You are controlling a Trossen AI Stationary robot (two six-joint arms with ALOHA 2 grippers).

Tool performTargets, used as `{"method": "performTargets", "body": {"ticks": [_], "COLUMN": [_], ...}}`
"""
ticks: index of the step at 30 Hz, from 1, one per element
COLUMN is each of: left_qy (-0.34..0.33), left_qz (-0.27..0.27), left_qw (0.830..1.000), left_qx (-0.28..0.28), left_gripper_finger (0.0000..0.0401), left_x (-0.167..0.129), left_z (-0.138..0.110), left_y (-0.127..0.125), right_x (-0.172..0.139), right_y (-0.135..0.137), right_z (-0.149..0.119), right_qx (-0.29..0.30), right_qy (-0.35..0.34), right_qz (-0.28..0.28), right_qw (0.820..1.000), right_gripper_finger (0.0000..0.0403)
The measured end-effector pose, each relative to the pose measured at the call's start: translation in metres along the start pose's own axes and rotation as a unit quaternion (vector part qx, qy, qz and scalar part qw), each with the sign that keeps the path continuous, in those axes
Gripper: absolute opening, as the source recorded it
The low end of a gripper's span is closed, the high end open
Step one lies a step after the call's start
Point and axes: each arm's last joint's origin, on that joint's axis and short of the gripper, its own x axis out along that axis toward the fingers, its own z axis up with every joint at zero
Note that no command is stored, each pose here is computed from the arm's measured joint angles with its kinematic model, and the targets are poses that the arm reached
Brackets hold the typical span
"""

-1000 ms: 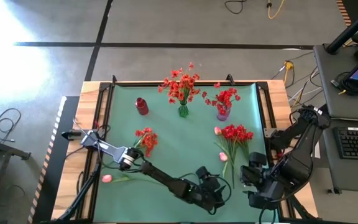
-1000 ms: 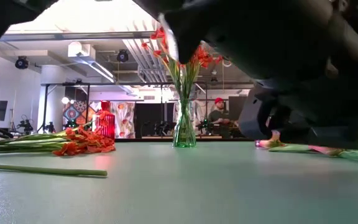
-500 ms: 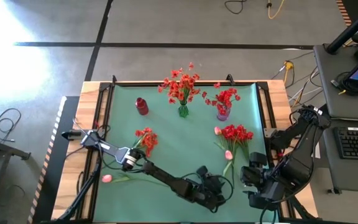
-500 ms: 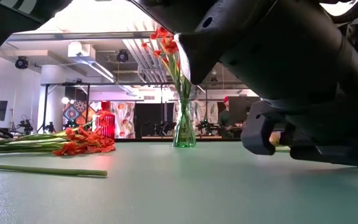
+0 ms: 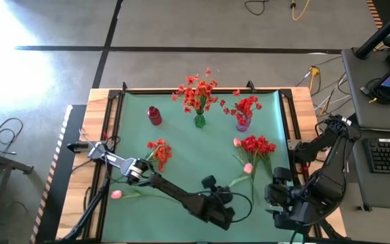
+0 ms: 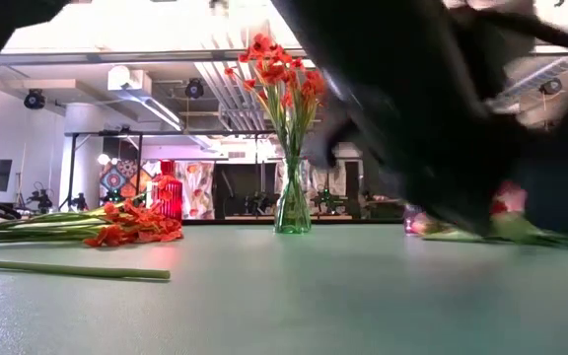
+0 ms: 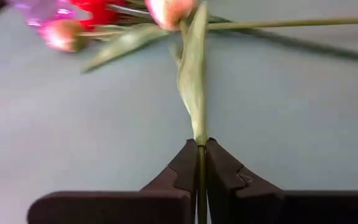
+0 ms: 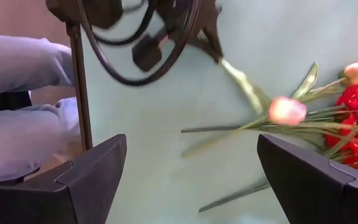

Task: Sort flowers into vase by color
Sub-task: Put the bottom right pink flower in the red flower vase

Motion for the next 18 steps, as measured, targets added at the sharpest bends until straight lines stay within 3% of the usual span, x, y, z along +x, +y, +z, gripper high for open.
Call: {"method": "performTargets", "body": {"ticks": [8,13,18], "left_qy": [0.032,-0.009,-0.053], "left_qz": [0.045,0.028,0.002], "left_qw": [0.997,0.998,0.997], "left_qx": [0.055,0.05,0.054], "left_gripper_finger": [0.0,0.0,0.0], "left_x": [-0.061,-0.124,-0.179], "left_z": [0.012,0.037,0.04], "left_y": [0.029,0.054,0.091], "right_x": [-0.003,-0.004,-0.004], "right_y": [0.004,0.004,0.007], "right_z": [-0.006,-0.005,-0.001], "right_qx": [-0.015,-0.039,-0.067], "right_qy": [-0.035,-0.063,-0.102], "right_qz": [-0.013,-0.025,-0.03], "right_qw": [0.999,0.997,0.992], "right_gripper_finger": [0.0354,0.0354,0.0354]}}
